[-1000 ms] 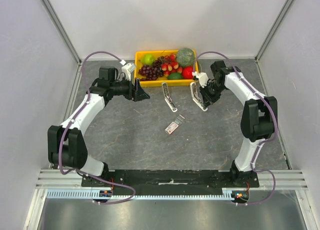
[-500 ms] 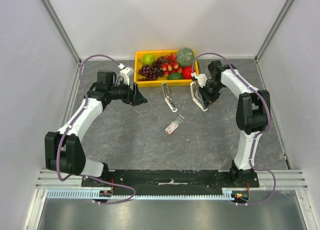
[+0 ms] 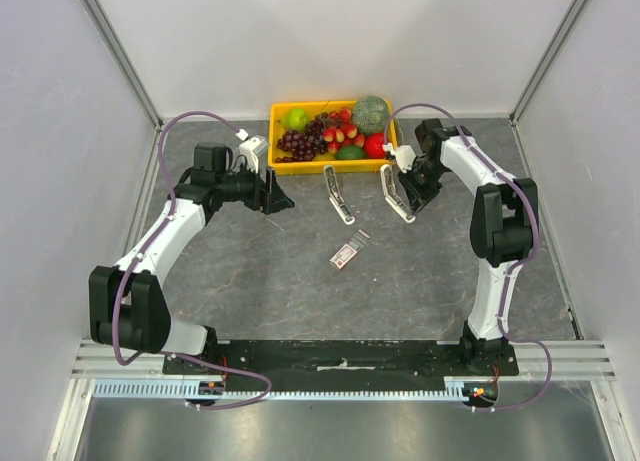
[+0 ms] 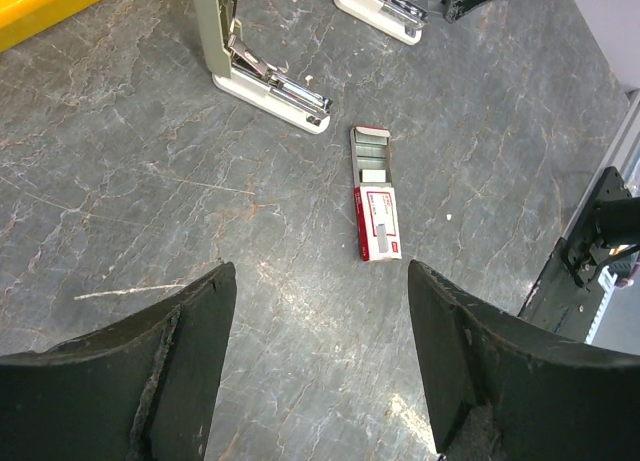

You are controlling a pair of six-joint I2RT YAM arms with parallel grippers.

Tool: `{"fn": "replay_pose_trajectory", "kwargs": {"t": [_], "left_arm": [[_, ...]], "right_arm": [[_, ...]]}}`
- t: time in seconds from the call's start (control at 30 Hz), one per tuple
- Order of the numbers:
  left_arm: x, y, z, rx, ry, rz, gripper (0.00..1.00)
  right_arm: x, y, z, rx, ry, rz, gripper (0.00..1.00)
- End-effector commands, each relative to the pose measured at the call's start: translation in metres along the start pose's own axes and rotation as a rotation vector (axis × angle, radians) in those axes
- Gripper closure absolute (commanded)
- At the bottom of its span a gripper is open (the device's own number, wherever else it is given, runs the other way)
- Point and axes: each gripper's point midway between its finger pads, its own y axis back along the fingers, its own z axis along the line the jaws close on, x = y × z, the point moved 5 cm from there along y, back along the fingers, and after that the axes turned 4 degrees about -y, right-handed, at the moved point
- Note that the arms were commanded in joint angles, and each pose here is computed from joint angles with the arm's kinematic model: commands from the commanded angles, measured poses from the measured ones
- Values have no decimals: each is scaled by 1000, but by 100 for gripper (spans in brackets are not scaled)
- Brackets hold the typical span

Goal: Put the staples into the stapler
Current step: Install the staple into the stapler.

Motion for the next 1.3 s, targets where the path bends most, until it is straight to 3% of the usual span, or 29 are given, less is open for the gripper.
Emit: {"fn": "replay_pose_trajectory", "kwargs": {"t": [0.0, 1.27], "left_arm": [[-11, 5, -1, -4, -79, -50, 24], [-7, 3, 2, -7, -73, -46, 24]], "right_arm": [[-8, 5, -6, 22, -14, -13, 95], [-13, -7, 0, 72, 16, 26, 95]]}}
